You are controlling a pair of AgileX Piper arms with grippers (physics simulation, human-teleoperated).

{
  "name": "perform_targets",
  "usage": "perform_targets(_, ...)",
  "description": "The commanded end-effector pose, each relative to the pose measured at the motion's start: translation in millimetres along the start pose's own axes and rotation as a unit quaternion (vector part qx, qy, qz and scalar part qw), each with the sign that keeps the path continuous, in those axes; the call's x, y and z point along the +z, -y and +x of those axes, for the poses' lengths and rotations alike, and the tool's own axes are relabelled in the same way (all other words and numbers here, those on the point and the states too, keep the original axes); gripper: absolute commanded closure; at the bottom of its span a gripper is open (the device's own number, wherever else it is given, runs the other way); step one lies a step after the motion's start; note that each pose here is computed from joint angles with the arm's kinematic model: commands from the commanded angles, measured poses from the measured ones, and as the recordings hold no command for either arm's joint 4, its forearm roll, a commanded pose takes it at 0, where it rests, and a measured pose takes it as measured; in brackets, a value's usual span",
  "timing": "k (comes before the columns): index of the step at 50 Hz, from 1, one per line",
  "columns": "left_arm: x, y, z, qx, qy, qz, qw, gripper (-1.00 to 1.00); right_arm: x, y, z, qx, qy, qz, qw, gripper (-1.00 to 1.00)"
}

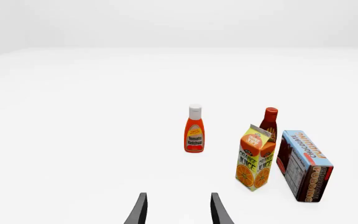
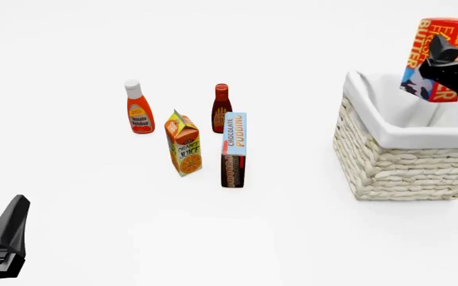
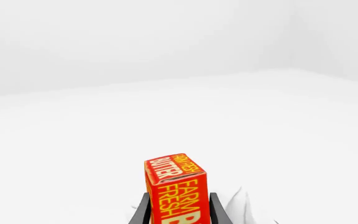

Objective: Pick the butter and place it in the basket.

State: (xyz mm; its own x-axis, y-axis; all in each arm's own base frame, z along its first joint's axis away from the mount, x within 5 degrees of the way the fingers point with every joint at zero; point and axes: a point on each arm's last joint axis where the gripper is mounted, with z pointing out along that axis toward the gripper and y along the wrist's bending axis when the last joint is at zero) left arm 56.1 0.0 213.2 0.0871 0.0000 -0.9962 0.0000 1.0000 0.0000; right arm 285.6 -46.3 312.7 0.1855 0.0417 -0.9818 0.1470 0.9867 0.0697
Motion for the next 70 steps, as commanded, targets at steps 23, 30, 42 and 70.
perform_targets(23, 0.0, 0.0, 0.0, 0.000, 0.000, 0.000, 1.0000, -1.00, 16.7, 3.5, 15.0, 0.015, -0.002, 0.004, 0.9999, 1.00)
perform_targets(30, 0.0, 0.0, 0.0, 0.000, 0.000, 0.000, 1.0000, -1.00, 19.5, 1.5, 15.9, 0.016, -0.004, 0.001, 0.9999, 1.00)
perform_targets(42, 0.0, 0.0, 0.0, 0.000, 0.000, 0.000, 1.0000, -1.00, 24.7, 3.6, 24.5, 0.016, -0.011, 0.004, 0.9998, 1.00)
perform_targets(70, 0.0, 0.0, 0.0, 0.000, 0.000, 0.000, 1.0000, -1.00, 32.8, 10.5, 38.4, 0.015, -0.018, 0.013, 0.9996, 1.00)
